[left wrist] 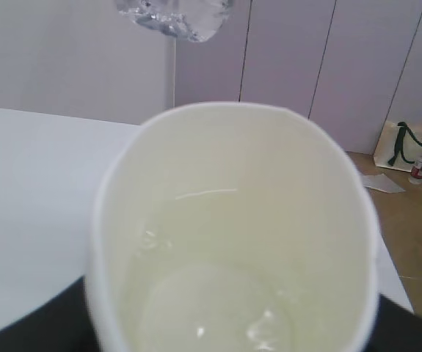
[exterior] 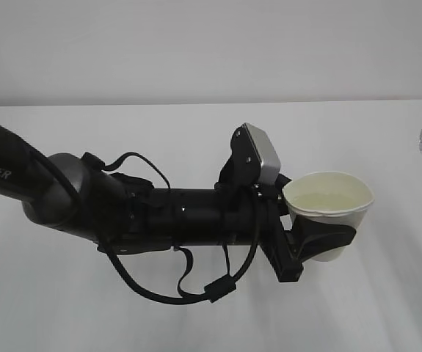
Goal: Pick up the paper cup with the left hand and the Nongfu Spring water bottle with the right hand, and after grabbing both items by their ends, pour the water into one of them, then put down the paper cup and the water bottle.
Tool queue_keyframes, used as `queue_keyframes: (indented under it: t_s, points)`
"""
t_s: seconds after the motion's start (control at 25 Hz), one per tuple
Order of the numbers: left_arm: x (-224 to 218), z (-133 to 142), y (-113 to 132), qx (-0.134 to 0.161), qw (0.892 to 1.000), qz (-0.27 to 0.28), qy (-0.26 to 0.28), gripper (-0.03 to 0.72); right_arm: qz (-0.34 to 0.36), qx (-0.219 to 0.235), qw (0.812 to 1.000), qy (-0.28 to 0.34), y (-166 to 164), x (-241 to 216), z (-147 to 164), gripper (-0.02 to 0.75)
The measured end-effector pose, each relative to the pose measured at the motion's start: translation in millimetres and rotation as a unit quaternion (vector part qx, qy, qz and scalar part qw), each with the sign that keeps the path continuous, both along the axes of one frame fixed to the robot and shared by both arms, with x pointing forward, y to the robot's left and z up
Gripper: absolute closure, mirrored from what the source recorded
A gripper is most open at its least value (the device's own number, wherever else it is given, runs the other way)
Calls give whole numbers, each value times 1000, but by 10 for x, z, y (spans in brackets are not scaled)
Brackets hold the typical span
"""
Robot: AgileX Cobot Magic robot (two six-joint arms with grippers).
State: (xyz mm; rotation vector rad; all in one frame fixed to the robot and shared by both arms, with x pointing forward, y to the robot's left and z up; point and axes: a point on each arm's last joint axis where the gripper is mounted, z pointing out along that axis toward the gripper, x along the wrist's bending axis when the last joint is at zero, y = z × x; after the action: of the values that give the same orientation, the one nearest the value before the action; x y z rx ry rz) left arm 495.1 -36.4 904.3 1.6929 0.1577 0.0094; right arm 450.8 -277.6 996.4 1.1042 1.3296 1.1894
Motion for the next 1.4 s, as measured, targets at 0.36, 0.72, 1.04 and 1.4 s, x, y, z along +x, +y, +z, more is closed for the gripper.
queue_keyframes:
  t_s: [0.36, 0.72, 1.04, 1.4]
  points:
    - [7, 3, 0, -2, 1000, 4, 2, 265, -5, 23, 1000, 1, -8, 1, 2, 300]
    - [8, 4, 1, -2, 1000, 5, 2, 265, -9, 31, 999, -4, -6, 85, -99, 300]
    - [8, 5, 0, -3, 1000, 4, 2, 265, -38, 69, 997, 7, -42, 233, -350, 300]
    - [8, 5, 0, -3, 1000, 4, 2, 265, -44, 62, 994, 74, -34, 321, -687, 300]
